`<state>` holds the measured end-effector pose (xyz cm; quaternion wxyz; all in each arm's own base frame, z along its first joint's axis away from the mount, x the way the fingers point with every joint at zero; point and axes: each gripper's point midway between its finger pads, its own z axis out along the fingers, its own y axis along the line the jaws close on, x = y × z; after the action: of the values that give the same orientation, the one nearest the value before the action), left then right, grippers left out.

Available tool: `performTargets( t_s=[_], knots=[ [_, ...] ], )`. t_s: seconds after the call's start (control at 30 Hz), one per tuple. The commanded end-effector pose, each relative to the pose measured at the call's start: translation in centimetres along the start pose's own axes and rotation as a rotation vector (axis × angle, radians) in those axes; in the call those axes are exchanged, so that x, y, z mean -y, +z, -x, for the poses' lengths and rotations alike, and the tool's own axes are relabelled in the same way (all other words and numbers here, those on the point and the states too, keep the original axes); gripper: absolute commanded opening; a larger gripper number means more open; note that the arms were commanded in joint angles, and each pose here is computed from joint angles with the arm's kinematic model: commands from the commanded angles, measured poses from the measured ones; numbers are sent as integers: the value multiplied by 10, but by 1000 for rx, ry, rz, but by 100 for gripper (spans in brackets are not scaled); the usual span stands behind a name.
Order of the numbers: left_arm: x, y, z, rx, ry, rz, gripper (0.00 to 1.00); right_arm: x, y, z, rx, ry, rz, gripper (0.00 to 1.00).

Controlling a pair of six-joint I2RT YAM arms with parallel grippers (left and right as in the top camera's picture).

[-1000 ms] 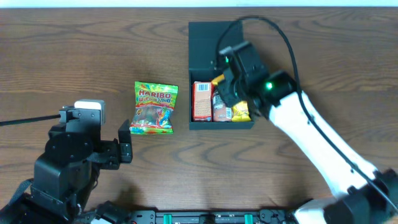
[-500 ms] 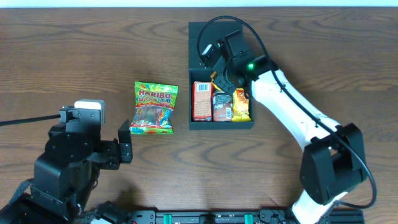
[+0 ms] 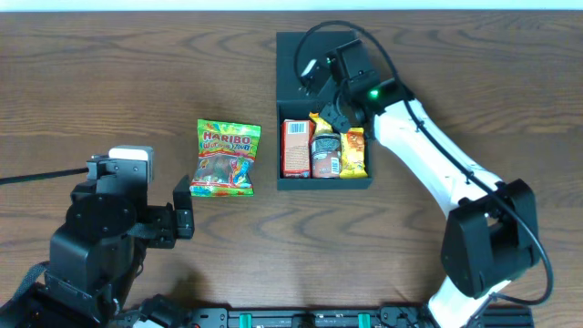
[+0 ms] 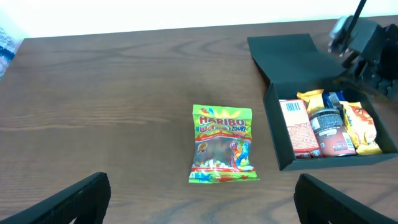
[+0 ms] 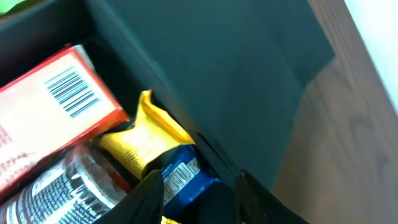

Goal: Pack container
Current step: 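Move the right gripper to the Haribo bag and grasp it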

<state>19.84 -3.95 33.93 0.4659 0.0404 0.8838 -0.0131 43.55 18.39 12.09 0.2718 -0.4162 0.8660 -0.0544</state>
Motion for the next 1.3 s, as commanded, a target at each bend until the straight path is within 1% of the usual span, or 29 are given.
performTargets(
  t_s=[0.0,0.07,0.1,0.13,0.23,0.33,0.43,0.5,0.53,0.57,0.6,0.67,0.77,0.87,0.9,1.2,1.27],
  knots=[
    [-5,-3,4,15,10,20,95,-11,-6,13,25,129,21,41],
    [-5,-3,4,15,10,21,95,-35,-14,22,34,87,68,46],
    [-5,-3,4,15,10,20,95,-55,-18,25,31,55,101,49],
    [-5,-3,4,15,10,20,95,-71,-20,28,23,46,124,54],
    [-5,-3,4,15,10,20,95,-100,-26,34,20,76,159,64],
    [-5,-3,4,15,10,21,95,-136,-35,52,52,198,209,66],
    [-5,-3,4,15,10,20,95,-154,-40,63,54,428,241,67],
    [-5,-3,4,15,10,20,96,-163,-39,67,38,615,262,76],
    [-5,-3,4,15,10,20,95,-166,-37,69,35,667,269,80],
    [-5,-3,4,15,10,20,95,-168,-35,70,37,691,272,88],
    [-5,-3,4,15,10,20,95,-170,-33,72,39,693,275,99],
    [-5,-3,4,15,10,20,95,-171,-33,73,44,690,278,99],
    [-5,-3,4,15,10,20,95,-189,-39,77,40,671,350,99],
    [-5,-3,4,15,10,20,95,-195,-41,79,40,670,359,99],
    [-5,-3,4,15,10,20,95,-196,-41,79,33,701,361,99],
    [-5,-3,4,15,10,20,95,-208,-40,74,-107,1166,407,99],
    [-5,-3,4,15,10,20,95,-213,-36,79,-118,1186,435,99]
  ],
)
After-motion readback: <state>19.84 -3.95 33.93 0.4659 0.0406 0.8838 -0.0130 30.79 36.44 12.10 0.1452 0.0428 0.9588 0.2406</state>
